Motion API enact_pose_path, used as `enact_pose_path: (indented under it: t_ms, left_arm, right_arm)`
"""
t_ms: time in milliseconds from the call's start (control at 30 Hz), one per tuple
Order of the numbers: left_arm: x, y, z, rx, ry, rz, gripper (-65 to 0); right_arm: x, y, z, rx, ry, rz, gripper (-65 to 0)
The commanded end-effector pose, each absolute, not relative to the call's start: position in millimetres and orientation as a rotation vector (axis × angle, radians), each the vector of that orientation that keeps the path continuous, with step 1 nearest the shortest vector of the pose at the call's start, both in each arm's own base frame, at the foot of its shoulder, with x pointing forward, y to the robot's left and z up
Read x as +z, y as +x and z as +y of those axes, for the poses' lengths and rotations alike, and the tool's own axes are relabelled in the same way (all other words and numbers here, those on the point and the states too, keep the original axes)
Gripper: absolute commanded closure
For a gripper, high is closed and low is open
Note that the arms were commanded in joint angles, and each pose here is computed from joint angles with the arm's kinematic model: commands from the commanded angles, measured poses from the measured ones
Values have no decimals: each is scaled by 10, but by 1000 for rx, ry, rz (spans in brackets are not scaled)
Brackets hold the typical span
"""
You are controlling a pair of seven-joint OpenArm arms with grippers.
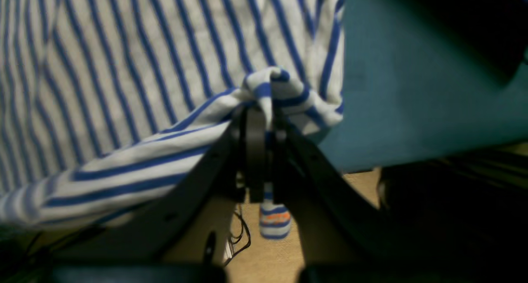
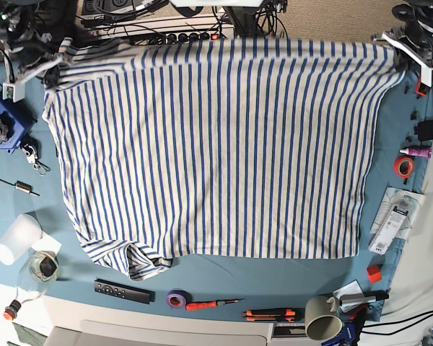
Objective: Fold the T-shirt properly
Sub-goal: 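Pull both held corners apart to stretch the shirt taut, then lift and carry both held corners across the shirt toward the hem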
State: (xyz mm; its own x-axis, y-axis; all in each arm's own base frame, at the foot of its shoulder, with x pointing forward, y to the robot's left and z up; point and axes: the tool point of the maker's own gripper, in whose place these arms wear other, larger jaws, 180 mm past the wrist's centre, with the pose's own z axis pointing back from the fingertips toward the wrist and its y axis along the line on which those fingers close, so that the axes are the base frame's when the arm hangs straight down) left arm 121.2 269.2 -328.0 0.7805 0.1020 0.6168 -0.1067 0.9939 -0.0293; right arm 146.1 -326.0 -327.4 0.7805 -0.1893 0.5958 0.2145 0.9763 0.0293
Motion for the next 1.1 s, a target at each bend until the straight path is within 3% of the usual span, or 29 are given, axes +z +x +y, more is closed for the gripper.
enact_pose_path:
  t_ms: [0, 200, 467, 633, 1067]
  left_arm:
    - [-3174, 1321, 2707, 90, 16, -721, 0]
    - [-2979, 1625, 2708, 81, 10, -873, 0]
    - [-2853, 1813, 2698, 79, 2, -963, 0]
    - [-2978, 1984, 2448, 44, -73, -959, 0]
    - [-3182, 2490, 2237, -49, 10, -973, 0]
  right_arm:
    - [-3150, 1586, -3305, -199, -67, -690, 0]
    - [-3039, 1802, -3408, -196, -133, -740, 0]
    - [-2999, 1909, -3372, -190, -129, -783, 0]
    - [-2984, 2013, -3372, -176, -167, -803, 0]
    - [-2929, 2309, -3602, -230, -225, -890, 0]
